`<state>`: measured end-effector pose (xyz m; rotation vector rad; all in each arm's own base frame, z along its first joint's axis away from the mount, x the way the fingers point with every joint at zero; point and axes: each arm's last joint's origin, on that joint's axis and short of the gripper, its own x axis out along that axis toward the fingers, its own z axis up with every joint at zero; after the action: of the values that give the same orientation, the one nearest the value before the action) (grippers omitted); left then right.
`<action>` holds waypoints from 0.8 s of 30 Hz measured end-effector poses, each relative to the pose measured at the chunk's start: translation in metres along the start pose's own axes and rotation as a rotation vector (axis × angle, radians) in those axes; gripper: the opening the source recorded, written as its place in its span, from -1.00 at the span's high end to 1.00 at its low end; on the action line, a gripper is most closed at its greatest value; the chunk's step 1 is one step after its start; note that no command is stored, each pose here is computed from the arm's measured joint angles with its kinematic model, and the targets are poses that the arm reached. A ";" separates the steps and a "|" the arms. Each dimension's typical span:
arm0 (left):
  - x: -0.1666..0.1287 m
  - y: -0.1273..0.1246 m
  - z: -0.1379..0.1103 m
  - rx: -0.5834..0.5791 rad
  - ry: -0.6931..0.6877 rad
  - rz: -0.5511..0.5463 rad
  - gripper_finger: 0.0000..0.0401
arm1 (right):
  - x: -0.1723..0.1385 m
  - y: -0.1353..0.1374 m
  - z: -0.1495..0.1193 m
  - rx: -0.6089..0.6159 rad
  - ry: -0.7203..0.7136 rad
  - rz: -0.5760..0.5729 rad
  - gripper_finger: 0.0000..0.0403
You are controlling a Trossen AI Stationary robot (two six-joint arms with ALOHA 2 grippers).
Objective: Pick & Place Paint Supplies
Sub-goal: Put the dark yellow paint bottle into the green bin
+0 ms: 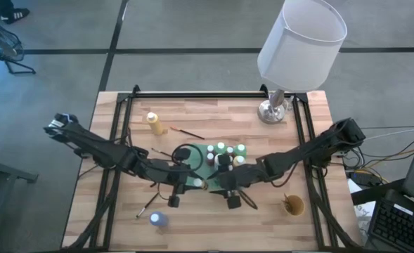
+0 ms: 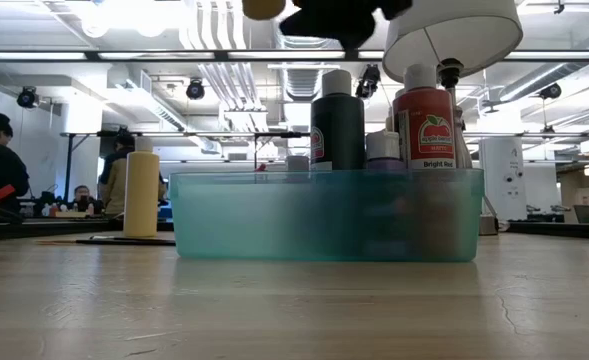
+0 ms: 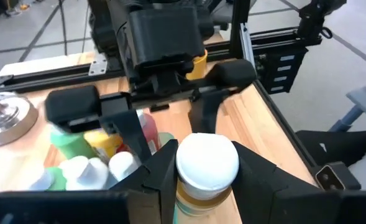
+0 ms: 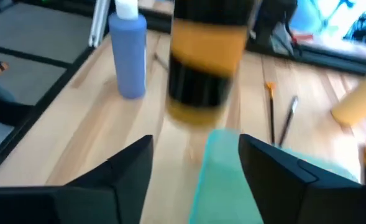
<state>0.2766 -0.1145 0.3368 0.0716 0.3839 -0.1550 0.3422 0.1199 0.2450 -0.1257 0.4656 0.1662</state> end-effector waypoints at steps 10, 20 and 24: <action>-0.014 0.006 0.003 -0.053 0.062 0.109 0.38 | -0.064 -0.009 -0.001 0.125 0.070 -0.109 -0.43; 0.002 0.020 -0.022 -0.004 0.096 0.156 0.38 | -0.145 -0.015 -0.042 0.247 -0.173 -0.166 -0.57; 0.008 0.032 -0.029 0.002 0.096 0.144 0.38 | -0.163 -0.021 -0.059 0.265 -0.240 -0.158 -0.62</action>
<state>0.2785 -0.0813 0.3080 0.1089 0.4730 -0.0099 0.1766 0.0691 0.2684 0.1166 0.2341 -0.0364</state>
